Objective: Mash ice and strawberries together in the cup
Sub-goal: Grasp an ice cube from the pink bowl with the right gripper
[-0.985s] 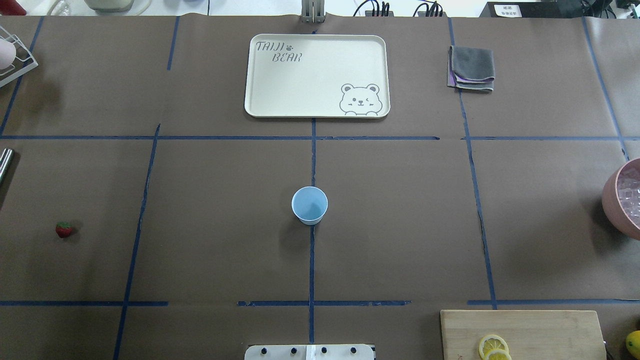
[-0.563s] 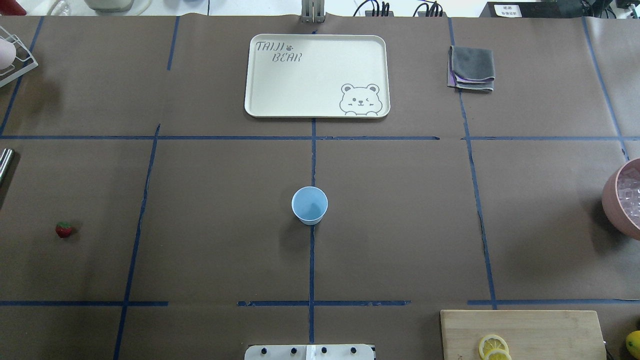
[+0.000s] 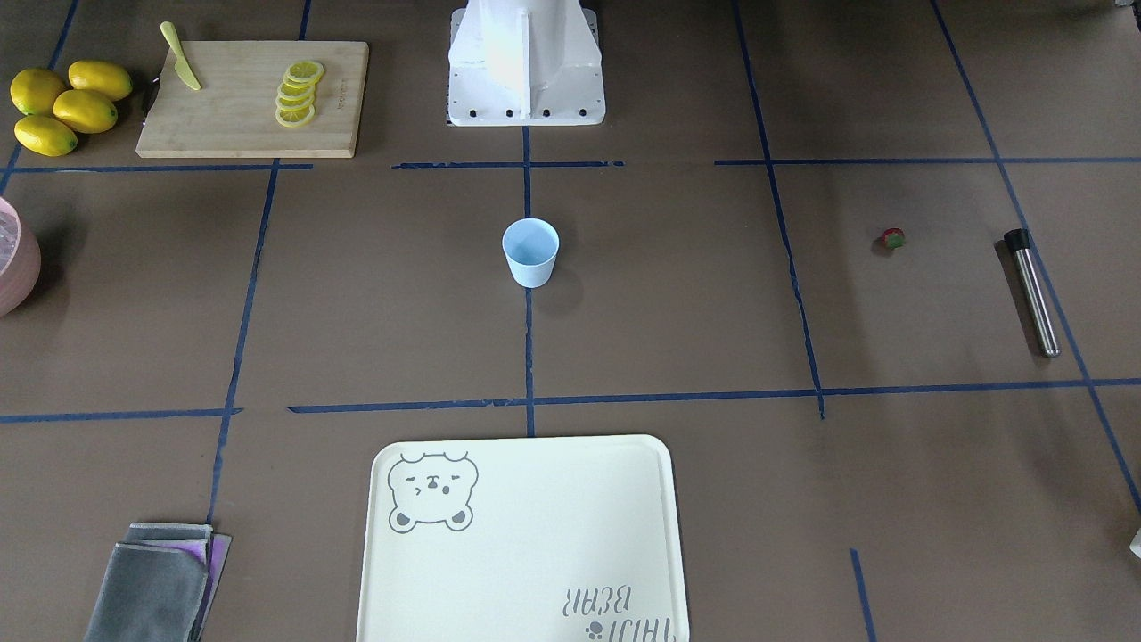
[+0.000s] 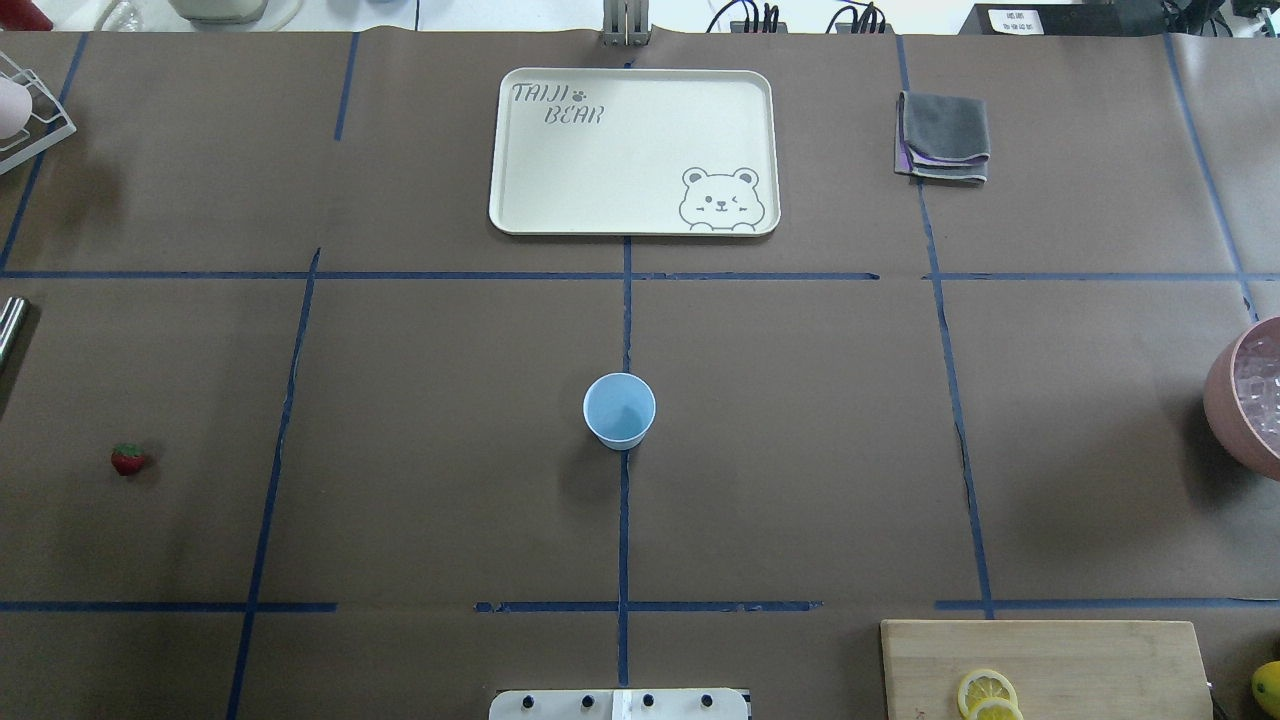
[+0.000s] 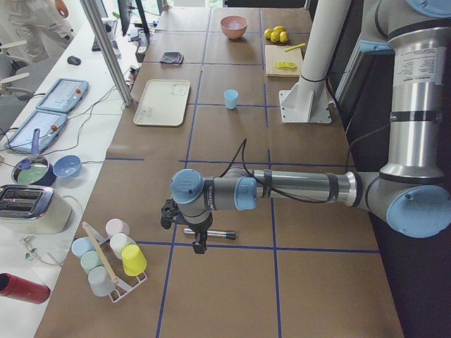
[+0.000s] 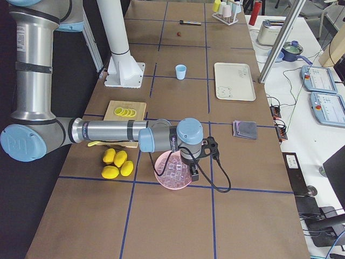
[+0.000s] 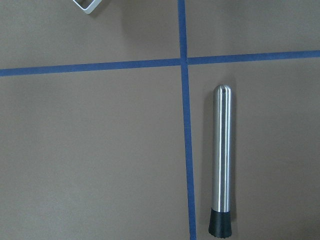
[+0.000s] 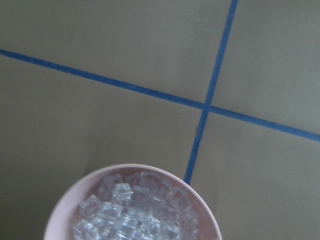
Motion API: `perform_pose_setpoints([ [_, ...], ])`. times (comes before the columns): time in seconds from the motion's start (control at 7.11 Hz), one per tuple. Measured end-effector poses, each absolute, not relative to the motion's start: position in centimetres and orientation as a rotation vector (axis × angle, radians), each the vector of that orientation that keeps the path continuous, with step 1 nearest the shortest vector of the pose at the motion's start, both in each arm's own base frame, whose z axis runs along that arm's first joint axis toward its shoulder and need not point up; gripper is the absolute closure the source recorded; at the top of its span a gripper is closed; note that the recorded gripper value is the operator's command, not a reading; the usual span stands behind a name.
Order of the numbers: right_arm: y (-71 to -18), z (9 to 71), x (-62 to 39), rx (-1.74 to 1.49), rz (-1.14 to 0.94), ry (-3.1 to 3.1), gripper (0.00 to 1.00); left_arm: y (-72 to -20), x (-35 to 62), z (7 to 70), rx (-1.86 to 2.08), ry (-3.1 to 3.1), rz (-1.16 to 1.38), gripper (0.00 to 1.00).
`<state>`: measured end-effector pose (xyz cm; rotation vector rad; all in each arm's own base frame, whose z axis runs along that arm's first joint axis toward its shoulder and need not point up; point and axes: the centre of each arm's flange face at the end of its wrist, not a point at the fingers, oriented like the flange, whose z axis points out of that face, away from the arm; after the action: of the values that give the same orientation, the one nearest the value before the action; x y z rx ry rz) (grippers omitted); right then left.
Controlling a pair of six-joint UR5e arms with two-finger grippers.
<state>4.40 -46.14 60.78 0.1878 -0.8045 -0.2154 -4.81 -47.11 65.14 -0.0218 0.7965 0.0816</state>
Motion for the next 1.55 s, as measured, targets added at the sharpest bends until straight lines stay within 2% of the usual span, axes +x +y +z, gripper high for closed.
perform_pose_setpoints([
  [0.42,-46.6,58.2,-2.4,0.173,-0.237,-0.782,0.00,-47.1,-4.8,65.1,-0.022,0.797,0.082,0.00],
  [0.84,-45.1,60.0,-5.9,0.169,-0.274,-0.714,0.02,-47.1,-4.4,65.1,-0.025,0.798,0.087,0.00],
  [1.55,-44.1,63.2,-7.3,0.108,-0.299,-0.684,0.12,-47.1,-4.1,65.5,-0.037,0.798,0.088,0.00],
])
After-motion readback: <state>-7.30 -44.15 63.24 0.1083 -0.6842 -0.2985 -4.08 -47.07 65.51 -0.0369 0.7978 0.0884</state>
